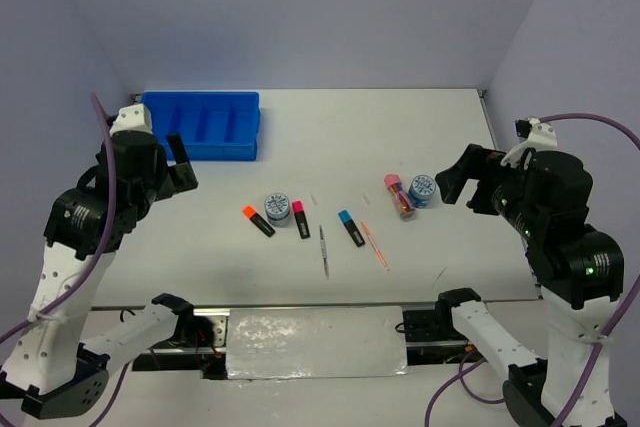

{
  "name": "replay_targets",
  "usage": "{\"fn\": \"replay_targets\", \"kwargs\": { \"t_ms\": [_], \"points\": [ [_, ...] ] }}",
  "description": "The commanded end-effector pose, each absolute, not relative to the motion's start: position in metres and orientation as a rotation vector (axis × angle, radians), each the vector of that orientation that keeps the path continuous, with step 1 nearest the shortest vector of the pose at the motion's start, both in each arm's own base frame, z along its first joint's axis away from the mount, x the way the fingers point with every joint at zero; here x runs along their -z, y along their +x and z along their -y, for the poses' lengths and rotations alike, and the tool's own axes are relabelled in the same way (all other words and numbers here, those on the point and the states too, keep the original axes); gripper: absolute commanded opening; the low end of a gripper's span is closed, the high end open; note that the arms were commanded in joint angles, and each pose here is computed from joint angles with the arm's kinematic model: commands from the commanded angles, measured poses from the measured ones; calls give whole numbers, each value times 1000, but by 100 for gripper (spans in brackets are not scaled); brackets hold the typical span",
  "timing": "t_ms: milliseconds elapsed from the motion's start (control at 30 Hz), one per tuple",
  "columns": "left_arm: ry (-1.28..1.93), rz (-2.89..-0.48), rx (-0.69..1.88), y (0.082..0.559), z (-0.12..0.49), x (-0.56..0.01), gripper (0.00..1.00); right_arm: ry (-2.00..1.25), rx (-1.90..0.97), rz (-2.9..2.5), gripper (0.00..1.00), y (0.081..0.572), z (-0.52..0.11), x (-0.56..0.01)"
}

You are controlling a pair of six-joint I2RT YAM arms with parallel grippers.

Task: Sort the stationery into containers
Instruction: Pick up the pen from the center of the board.

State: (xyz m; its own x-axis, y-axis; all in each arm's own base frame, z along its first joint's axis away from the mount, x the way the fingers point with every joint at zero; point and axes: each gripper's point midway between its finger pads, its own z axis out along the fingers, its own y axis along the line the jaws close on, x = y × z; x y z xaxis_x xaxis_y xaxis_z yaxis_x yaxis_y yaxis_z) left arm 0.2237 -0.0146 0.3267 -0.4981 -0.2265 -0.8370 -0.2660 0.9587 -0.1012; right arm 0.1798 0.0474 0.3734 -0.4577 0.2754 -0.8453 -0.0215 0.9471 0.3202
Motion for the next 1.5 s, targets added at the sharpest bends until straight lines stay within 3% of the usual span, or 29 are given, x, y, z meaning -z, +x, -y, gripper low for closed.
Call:
{"fn": "replay_targets", "kwargs": {
  "t_ms": [0,167,400,700,1300,1467],
  "points": [
    [-403,-2069,1,229,18,-335,99,165,-358,-1979,100,182,-49,-385],
    [-514,-2150,38,232,28,-316,99,123,-408,-2014,100,184,-60,-376],
    [-830,-2337,207,248,72,-207,99,146,-384,-2187,100,196,-63,-330],
    [-1007,-2463,29,272,100,-104,98,65,-502,-2193,100,191,-83,-314],
    [-1074,-2619,-128,292,130,-16,89,-36,-542,-2210,100,186,-99,-307],
    [-1080,-2640,-130,286,130,-2,72,-54,-549,-2210,100,187,-102,-309]
  ]
}}
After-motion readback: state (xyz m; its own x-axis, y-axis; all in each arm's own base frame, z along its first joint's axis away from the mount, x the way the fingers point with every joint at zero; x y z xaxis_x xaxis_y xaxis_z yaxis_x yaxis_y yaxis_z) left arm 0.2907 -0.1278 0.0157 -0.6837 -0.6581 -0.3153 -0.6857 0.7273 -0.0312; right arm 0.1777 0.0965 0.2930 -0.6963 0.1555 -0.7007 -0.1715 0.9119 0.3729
